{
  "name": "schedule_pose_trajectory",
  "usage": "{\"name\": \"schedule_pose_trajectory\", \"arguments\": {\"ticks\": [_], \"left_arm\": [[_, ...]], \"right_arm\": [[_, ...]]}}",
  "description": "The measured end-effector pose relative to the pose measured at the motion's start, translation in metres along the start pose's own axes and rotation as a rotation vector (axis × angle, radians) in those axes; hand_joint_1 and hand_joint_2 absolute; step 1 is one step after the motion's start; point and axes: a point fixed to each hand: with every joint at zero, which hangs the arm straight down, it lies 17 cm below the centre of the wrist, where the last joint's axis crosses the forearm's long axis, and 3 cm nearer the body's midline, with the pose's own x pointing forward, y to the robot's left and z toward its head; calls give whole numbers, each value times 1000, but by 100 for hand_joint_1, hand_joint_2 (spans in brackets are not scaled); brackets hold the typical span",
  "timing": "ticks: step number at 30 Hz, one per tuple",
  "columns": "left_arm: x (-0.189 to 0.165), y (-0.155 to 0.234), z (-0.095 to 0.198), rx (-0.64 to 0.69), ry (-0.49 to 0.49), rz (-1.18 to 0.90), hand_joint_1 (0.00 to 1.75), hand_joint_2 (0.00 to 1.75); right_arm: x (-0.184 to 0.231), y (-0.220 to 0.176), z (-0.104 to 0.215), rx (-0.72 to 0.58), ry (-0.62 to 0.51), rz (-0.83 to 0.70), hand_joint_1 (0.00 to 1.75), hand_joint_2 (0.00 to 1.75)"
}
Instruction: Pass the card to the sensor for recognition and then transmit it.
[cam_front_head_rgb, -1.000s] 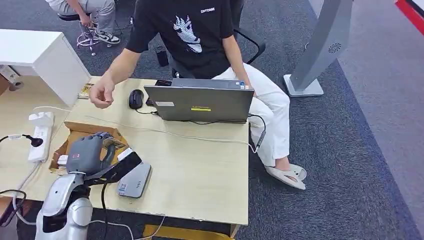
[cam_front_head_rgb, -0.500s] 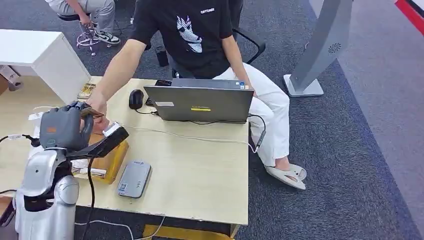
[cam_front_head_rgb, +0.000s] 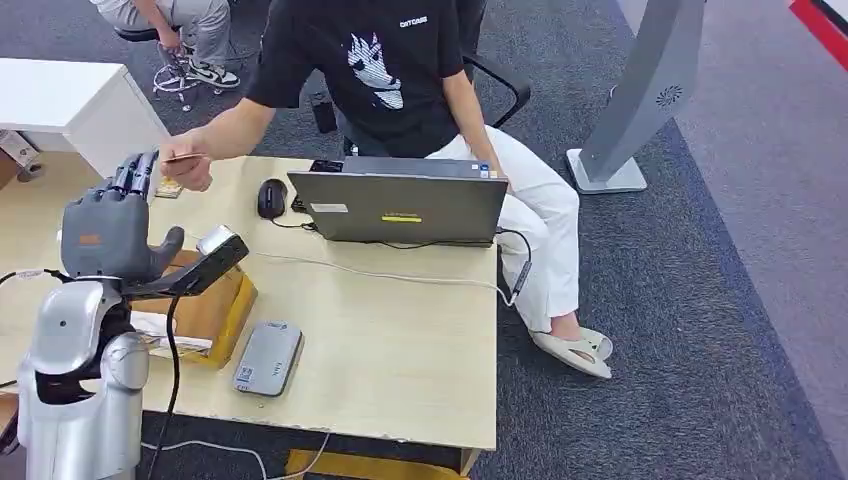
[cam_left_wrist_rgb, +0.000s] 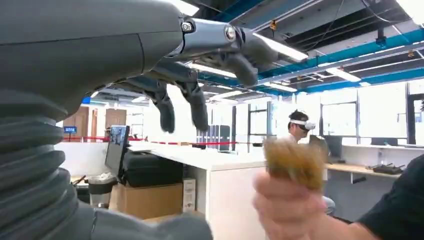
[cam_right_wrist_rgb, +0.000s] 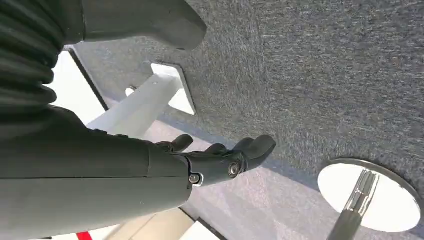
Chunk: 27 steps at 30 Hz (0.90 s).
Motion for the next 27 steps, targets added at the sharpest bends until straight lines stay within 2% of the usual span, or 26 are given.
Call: {"name": "schedule_pose_trajectory", "arguments": {"ticks": [12, 27], "left_arm": [[3, -1, 1, 3, -11, 22, 0, 175], [24, 11, 51, -7, -95, 169, 0, 175]], "right_arm": [[-1, 3, 0, 8, 4, 3, 0, 175], [-6, 3, 1, 18, 22, 1, 0, 175]]}}
